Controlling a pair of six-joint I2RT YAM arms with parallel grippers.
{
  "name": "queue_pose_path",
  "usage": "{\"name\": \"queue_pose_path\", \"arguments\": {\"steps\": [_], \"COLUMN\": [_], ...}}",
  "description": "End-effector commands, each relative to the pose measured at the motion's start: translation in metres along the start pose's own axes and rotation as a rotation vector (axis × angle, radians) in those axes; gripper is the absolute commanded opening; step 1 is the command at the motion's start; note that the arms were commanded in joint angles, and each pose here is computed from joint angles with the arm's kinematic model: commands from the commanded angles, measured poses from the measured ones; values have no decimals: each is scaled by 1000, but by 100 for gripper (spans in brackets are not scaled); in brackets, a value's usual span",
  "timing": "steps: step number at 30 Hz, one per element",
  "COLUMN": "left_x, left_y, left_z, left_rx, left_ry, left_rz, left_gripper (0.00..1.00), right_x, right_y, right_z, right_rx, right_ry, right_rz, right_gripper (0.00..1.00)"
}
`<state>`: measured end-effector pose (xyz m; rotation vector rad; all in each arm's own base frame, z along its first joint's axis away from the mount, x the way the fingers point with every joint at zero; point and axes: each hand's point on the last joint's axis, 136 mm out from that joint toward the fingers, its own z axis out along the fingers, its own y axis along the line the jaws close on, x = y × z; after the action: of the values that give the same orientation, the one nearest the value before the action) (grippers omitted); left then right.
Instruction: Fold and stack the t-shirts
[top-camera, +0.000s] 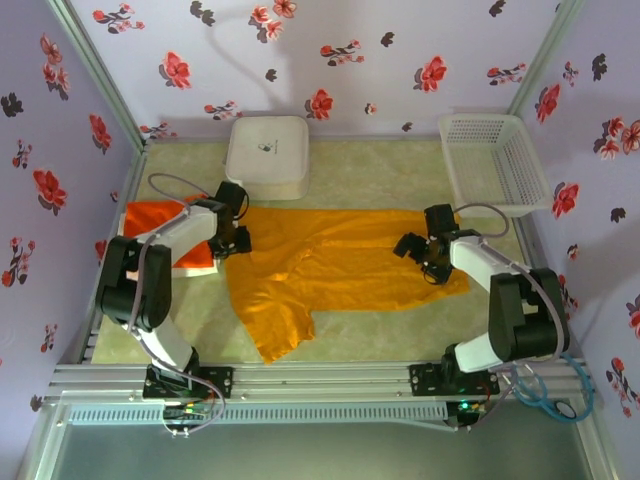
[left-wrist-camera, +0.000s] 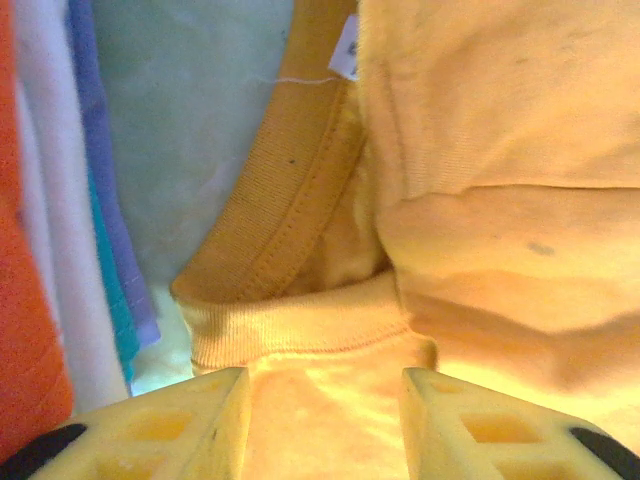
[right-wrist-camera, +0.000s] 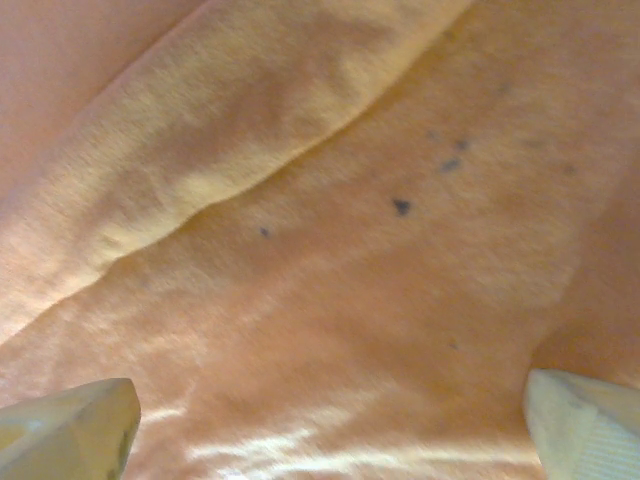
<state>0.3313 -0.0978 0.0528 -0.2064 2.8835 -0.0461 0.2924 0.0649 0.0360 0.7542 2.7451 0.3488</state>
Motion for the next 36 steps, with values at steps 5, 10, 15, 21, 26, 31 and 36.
{"name": "queue_pose_path", "arguments": {"steps": [5, 10, 15, 21, 26, 31, 36], "left_x": [17, 43, 81, 141, 189, 229, 258], "left_y": [-12, -14, -12, -19, -21, -17, -21], "left_z": [-40, -56, -69, -70, -67, -64, -55], "left_rx": [125, 156, 199, 312, 339, 325, 336], "left_ry": [-22, -1, 45, 130, 218, 284, 332], "left_rz": [-17, -26, -71, -181, -228, -254, -273], "left_gripper": [55, 60, 61, 59, 57, 57, 51], "right_x": [-13, -6, 0, 1, 2, 1, 2], "right_y": [-4, -21, -33, -40, -43, -42, -46], "right_z": [-42, -51, -49, -40, -35, -34, -35], "right_rx": [22, 34, 10, -2, 11, 9, 27], "right_ry": [-100, -83, -57, -29, -24, -19, -22], "right_rz": [-12, 46, 126, 178, 178, 173, 168], "right_gripper": [99, 95, 87, 85, 83, 82, 82]}}
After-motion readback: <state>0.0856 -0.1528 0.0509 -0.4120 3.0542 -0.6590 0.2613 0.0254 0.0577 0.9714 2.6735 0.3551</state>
